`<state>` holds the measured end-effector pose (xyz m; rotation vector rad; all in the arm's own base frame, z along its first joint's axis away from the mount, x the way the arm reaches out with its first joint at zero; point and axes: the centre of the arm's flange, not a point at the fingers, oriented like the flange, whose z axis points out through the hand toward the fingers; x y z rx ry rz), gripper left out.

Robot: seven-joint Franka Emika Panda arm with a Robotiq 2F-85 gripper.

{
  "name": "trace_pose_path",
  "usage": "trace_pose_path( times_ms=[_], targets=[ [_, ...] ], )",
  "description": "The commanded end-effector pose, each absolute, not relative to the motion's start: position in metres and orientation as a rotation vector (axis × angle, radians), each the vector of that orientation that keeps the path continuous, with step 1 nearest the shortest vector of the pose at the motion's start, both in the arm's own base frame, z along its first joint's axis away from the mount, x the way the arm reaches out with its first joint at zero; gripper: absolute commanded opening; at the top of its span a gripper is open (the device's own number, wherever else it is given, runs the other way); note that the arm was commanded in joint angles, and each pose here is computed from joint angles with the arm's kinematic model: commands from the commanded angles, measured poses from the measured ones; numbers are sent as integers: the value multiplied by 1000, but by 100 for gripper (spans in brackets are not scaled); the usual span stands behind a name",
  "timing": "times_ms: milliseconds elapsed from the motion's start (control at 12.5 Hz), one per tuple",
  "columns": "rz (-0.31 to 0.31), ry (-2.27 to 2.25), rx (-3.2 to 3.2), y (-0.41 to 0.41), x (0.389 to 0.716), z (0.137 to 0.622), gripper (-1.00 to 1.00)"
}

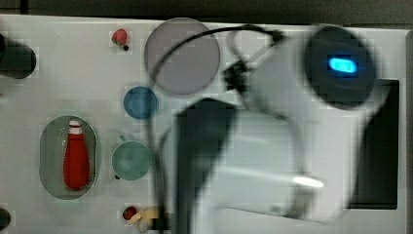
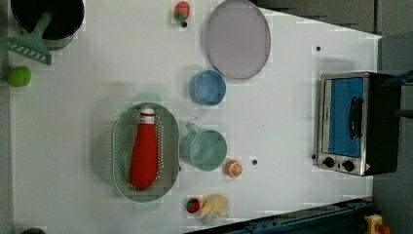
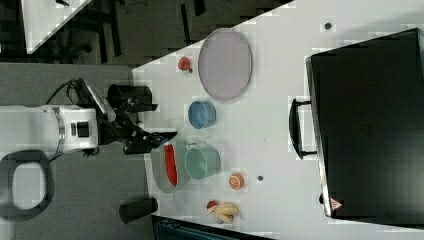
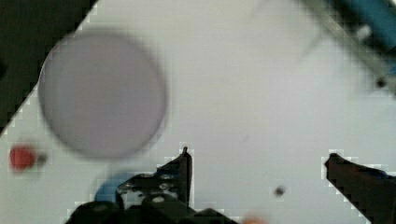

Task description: Pick Ketchup from the table and place it in strainer.

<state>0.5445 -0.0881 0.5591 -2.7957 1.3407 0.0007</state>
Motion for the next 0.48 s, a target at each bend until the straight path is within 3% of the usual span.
trace_pose_path(
  times_ms=[80, 480],
  targets=[
    [-89, 1293, -2879, -48, 544, 593, 100],
    [-57, 1382, -2845, -31, 543, 591, 100]
  ],
)
